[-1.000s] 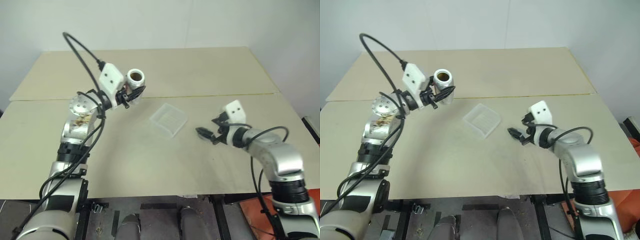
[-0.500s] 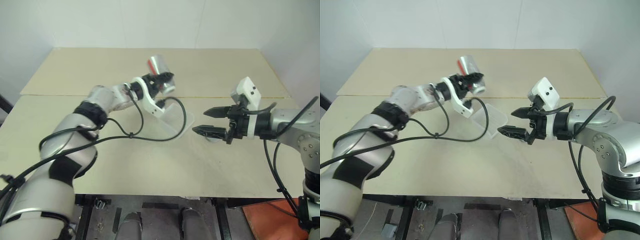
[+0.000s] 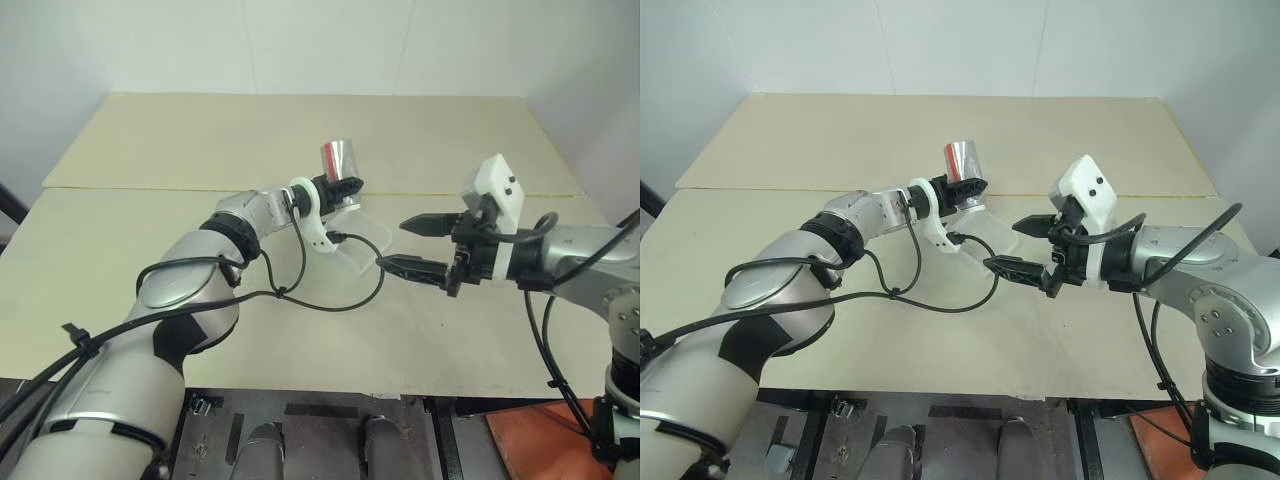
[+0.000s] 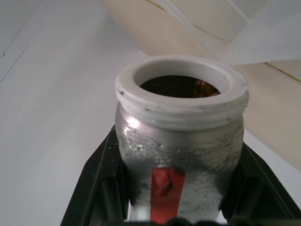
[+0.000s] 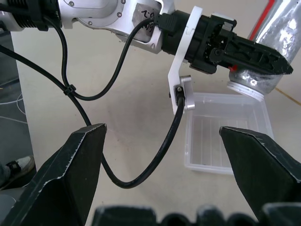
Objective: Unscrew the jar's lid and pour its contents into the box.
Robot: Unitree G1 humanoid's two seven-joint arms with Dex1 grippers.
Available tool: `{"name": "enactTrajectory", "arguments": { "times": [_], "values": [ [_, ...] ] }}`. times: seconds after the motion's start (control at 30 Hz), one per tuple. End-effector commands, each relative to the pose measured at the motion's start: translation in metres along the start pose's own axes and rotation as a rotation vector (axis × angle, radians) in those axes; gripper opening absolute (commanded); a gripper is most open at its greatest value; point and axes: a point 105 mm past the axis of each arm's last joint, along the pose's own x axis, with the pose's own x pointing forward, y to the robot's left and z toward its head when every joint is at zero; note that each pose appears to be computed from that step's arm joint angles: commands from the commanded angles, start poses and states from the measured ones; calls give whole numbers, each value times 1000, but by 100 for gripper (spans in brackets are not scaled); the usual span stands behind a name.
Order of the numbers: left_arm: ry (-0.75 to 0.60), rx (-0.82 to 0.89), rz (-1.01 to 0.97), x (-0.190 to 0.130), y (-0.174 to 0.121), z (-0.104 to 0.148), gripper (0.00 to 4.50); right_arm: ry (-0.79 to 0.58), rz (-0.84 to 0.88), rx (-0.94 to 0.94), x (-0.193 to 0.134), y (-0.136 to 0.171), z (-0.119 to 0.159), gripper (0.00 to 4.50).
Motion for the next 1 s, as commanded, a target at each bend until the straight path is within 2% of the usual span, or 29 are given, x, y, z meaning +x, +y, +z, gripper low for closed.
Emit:
{"name": "enactTrajectory", "arguments": {
  "times": [0.03,0.17,0.27,0.33,0.47,0.5,0.57,0.6,0.67,0.9,1.0],
  "values": [
    [56,-111,66,0,18,-19,198,-24,-18,-36,-6,1,8,447],
    [132,-389,99,-12,26,-46,198,-23,-25,-31,-5,0,6,447],
    [191,-758,122,-28,26,-69,198,-28,-30,-22,-5,-2,6,447],
    [237,-1075,98,-38,15,-82,198,-30,-33,-19,-5,-4,6,447],
    [196,-1987,89,-54,-14,-82,198,-36,-30,-13,-3,-4,4,447],
    [212,-2145,97,-60,-24,-79,198,-38,-28,-13,-2,-4,4,447],
    [302,-2325,157,-73,-44,-74,198,-45,-24,-9,0,-3,3,447],
    [339,-2381,202,-78,-49,-74,198,-47,-23,-6,0,-2,3,447],
    [440,-2267,256,-91,-57,-75,198,-53,-19,-2,1,-2,3,447],
    [422,-2272,319,-105,-50,-65,198,-67,-4,4,3,-1,5,447],
    [390,-2106,299,-99,-34,-71,198,-65,2,-1,4,-1,6,447]
  ]
}}
